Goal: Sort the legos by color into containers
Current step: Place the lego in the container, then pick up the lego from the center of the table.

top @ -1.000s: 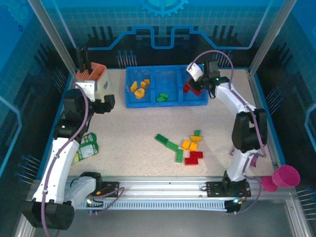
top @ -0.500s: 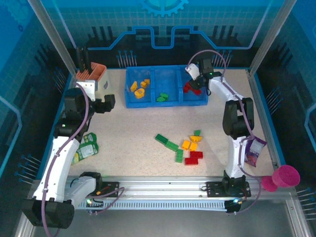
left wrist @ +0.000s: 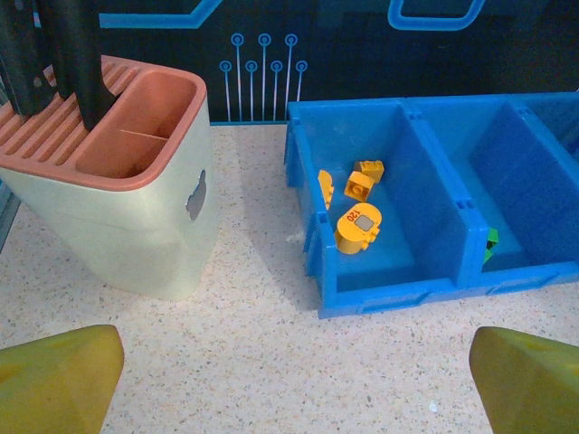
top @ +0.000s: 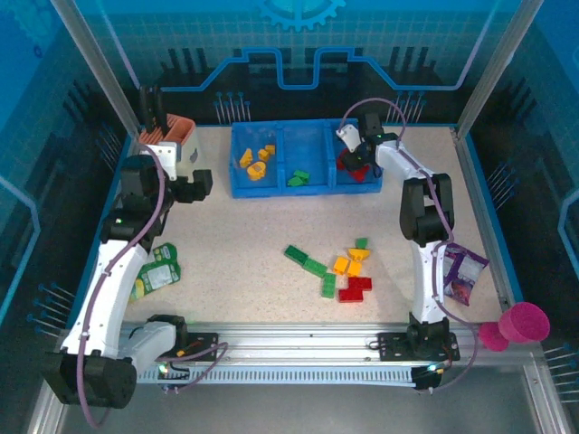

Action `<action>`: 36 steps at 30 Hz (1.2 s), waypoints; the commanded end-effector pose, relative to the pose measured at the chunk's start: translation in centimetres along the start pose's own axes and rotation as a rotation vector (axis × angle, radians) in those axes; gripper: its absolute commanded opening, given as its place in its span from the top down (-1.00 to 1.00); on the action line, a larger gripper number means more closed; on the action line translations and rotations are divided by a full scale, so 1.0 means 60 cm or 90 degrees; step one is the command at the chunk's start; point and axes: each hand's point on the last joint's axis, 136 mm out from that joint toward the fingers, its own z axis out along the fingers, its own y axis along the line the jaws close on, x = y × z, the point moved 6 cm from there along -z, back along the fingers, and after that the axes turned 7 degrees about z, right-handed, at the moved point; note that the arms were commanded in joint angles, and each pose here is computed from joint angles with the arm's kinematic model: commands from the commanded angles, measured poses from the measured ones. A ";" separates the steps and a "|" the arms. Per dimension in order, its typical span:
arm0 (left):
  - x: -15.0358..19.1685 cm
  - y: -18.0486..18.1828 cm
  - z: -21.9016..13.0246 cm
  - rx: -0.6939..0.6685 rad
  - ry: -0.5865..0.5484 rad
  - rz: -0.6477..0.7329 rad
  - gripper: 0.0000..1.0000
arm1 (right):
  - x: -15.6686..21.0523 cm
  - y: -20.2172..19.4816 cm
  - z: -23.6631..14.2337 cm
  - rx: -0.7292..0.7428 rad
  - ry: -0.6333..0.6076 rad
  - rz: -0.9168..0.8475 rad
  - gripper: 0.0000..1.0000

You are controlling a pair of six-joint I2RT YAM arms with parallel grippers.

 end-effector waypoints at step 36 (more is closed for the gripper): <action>-0.019 -0.011 -0.050 0.036 -0.071 -0.040 -0.99 | 0.191 0.353 -0.453 -0.184 -0.136 -0.221 -0.14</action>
